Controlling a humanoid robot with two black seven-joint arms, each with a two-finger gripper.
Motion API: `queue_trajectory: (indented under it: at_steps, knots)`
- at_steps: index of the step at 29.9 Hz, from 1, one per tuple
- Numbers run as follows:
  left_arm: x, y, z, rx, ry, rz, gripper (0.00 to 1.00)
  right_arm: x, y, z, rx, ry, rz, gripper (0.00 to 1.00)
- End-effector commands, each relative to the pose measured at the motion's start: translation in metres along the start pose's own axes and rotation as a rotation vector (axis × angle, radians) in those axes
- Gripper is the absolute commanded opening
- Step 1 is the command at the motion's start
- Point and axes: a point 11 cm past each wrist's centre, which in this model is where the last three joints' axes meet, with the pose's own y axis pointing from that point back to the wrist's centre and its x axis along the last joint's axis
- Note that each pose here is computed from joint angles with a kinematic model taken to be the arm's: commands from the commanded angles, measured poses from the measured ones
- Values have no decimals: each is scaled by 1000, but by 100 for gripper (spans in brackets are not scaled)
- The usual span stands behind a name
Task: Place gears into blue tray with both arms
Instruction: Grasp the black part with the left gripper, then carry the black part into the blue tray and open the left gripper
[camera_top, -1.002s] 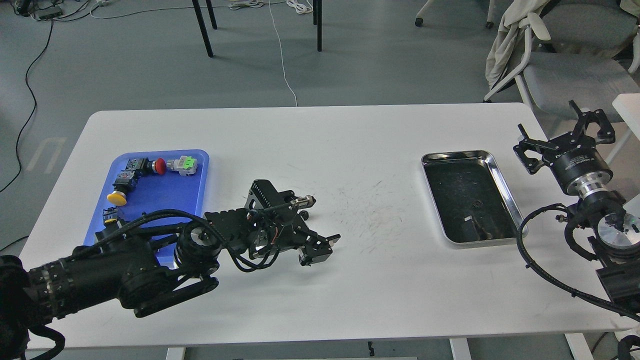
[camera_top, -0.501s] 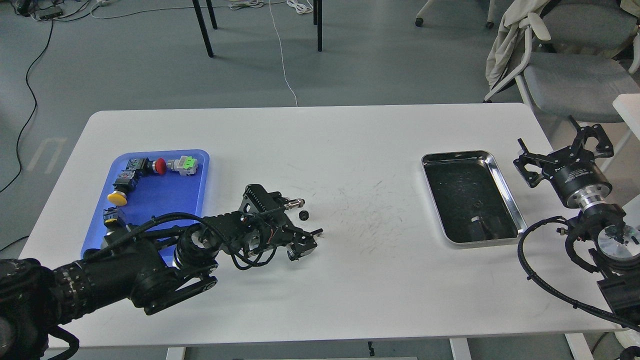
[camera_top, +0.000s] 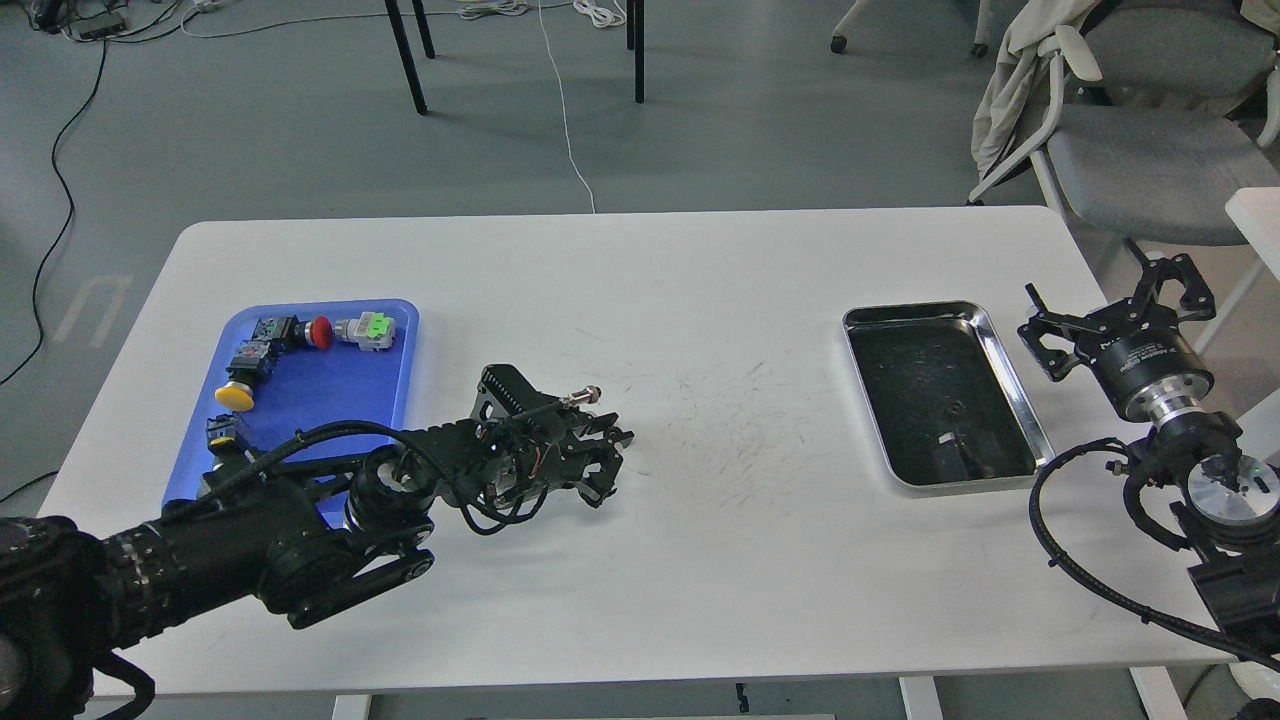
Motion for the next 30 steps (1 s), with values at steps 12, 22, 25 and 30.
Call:
queue_trajectory:
  at_steps: [12,22,25,30]
  knots:
    - [79,44,-35,-2,23,148,8,0,0,-1,1,2,-1,98]
    - [89,160,-149,264,144,162,8,0,0,-2,2,3,-2,98]
    - [61,191,-174,358,199,144,8,0,0,-2,0,4,-2,98]
    - [-11,205,-180,438,378,89,8,1,1,-1,-4,6,2,98]
